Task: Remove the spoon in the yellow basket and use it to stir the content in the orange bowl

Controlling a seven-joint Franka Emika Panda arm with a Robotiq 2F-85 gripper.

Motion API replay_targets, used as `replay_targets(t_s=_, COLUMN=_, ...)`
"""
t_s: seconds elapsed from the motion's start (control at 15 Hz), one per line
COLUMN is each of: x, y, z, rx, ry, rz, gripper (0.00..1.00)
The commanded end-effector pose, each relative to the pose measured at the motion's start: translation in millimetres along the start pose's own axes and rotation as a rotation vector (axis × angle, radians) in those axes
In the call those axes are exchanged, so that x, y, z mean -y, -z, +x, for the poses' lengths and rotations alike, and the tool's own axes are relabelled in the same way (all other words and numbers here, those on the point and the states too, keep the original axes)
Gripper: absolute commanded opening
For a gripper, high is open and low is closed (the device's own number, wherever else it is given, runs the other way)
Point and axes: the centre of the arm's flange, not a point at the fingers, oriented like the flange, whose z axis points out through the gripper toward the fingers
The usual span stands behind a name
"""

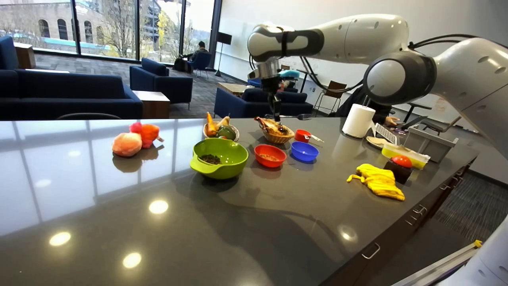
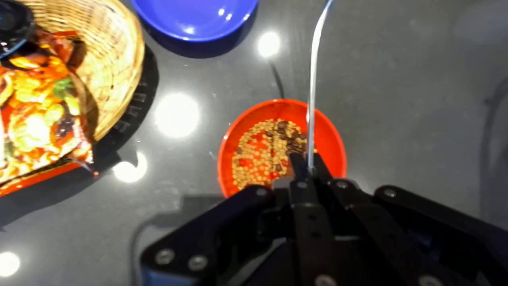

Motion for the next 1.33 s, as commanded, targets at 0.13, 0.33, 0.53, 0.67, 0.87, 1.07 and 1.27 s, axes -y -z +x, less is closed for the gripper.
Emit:
replay_targets(t_s=0.13, x=75, y=-2, z=-14, rx=-0.074, ry=-0.075, rz=0.166, gripper=0.01)
replay_targets(t_s=0.33, x=99, y=-5, z=-13, rx=-0.117, ry=-0.127, rz=0.205, gripper=0.01)
replay_targets(t_s=0.53, x=112, y=-10, z=-18, rx=-0.145, ry=-0.182, rz=0.201, gripper=0.01)
replay_targets(t_s=0.67, x=115, y=-11, z=-22, rx=-0.157, ry=-0.213, rz=0.17, gripper=0.01)
replay_targets(t_s=0.87, x=118, y=-17, z=-28, rx=-0.177, ry=-0.239, rz=0.121, gripper=0.01)
replay_targets(t_s=1.07, x=123, y=-29, z=-31, rx=-0.196, ry=-0.246, rz=0.072, gripper=0.01)
replay_targets(t_s=1.27, x=132, y=-42, z=-31, rx=-0.175, ry=-0.254, rz=-0.015, gripper=0.01)
